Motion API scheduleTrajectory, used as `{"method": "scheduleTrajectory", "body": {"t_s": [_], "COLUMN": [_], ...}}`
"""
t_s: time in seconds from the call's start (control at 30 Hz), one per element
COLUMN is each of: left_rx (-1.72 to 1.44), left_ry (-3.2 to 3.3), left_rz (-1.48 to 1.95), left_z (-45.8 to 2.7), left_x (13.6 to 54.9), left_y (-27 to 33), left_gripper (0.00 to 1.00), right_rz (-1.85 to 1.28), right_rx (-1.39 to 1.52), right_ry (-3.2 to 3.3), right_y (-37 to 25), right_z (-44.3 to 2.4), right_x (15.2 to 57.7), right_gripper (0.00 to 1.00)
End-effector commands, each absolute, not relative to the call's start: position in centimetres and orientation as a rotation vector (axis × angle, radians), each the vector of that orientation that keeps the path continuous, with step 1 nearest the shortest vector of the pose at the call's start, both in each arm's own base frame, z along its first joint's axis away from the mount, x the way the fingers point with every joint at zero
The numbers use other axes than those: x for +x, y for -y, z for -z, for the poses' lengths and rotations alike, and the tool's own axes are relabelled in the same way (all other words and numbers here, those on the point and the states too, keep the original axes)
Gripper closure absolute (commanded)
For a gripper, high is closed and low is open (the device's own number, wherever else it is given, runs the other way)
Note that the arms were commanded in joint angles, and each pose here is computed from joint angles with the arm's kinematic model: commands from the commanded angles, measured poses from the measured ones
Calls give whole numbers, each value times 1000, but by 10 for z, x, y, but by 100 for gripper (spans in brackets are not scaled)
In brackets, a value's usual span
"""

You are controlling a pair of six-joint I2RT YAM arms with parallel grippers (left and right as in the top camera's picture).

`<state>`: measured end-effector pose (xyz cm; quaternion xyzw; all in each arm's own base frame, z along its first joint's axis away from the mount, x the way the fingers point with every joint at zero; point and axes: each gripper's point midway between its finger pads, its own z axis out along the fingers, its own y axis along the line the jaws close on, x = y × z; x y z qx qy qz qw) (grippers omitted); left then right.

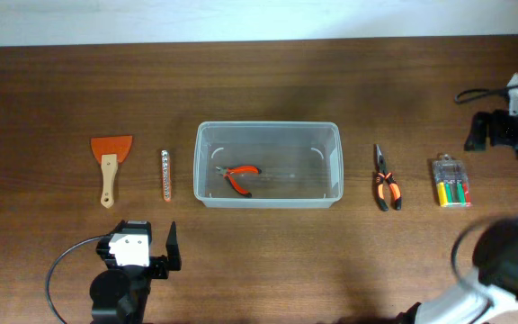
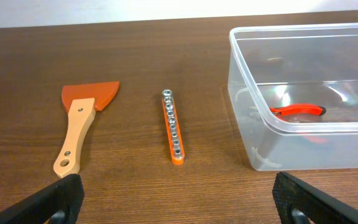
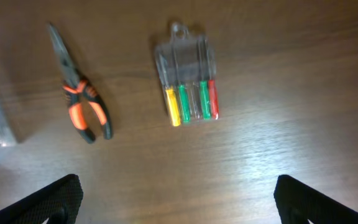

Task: Pack container
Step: 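Move the right gripper back over the screwdriver case, then lower the right gripper and grasp the clear screwdriver case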

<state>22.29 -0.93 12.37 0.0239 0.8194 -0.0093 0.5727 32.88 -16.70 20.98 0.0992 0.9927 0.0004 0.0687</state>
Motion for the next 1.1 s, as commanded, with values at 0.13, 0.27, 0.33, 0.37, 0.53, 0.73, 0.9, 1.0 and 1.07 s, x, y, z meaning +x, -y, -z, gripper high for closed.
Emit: {"method": "scheduleTrajectory", "body": {"t_s": [0.13,0.27,0.33,0.37,0.53,0.73,0.9,1.0,1.07], "left_rx": [66,66,66,66,66,66,66,66,66], "left_ry": [-1920,-1920,-1920,-1920,-1920,-1920,-1920,-1920,-1920], "left_rz": [38,38,38,38,38,38,38,38,38], "left_z": [-122,-122,-122,-122,-122,-122,-122,-122,-122], "left_x": [223,223,223,223,223,223,223,223,223], "left_y": [12,12,12,12,12,12,12,12,12], "left_gripper": [1,1,1,1,1,1,1,1,1], "right_rz": [171,163,164,167,189,148,110,100,88], "right_rx": [359,314,275,220,41,31,-43,-95,-130], "right_ry": [-2841,-2890,-2904,-2916,-2926,-2896,-2932,-2953,-2963], "right_y": [178,200,206,207,213,215,199,189,181], "right_z": [-235,-180,-162,-154,-138,-128,-112,-104,-98], "right_x": [285,281,281,282,291,306,317,324,329], "right_gripper": [1,2,1,2,2,1,1,1,1]}}
